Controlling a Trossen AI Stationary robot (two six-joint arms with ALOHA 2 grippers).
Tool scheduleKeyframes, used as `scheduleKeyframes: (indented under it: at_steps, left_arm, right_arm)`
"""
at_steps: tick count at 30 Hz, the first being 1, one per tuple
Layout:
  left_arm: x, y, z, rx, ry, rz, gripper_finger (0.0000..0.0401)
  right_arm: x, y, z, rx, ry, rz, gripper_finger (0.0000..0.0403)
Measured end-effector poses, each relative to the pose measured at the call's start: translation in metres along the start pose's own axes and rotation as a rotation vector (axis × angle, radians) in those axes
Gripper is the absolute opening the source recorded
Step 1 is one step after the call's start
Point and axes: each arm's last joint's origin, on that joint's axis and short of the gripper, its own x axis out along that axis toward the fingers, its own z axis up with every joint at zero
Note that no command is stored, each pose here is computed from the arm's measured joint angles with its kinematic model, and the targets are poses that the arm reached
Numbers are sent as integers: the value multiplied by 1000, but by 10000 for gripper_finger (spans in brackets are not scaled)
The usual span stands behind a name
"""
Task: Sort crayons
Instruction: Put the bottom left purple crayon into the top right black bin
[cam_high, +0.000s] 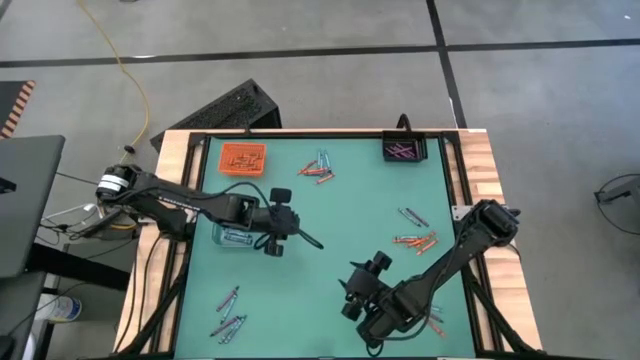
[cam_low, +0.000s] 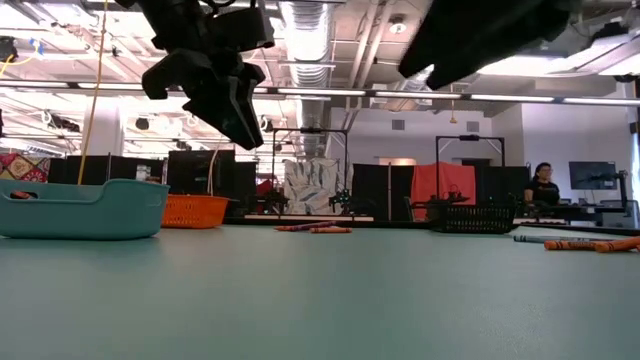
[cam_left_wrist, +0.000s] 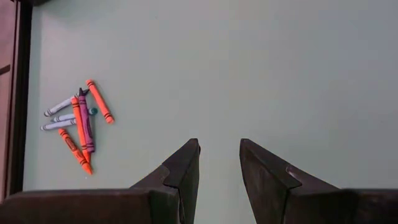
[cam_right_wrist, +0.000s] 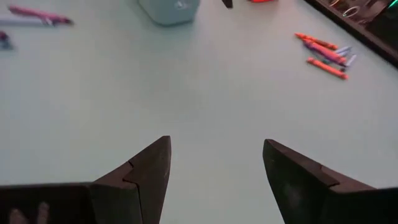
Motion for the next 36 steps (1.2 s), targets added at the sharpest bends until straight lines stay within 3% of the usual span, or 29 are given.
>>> scheduleKeyframes:
  at_steps: [14,29,36]
  left_arm:
    - [-4,-12,8,-5,-66,-21,105]
    - [-7,-18,9,9,-74,-34,105]
    - [-7,-19,3,16,-13,-44,105]
  right_arm:
    - [9,9,15,169,-52,72,255]
    - [17,5,20,189,-53,54,255]
    - [21,3,23,197,-53,42,255]
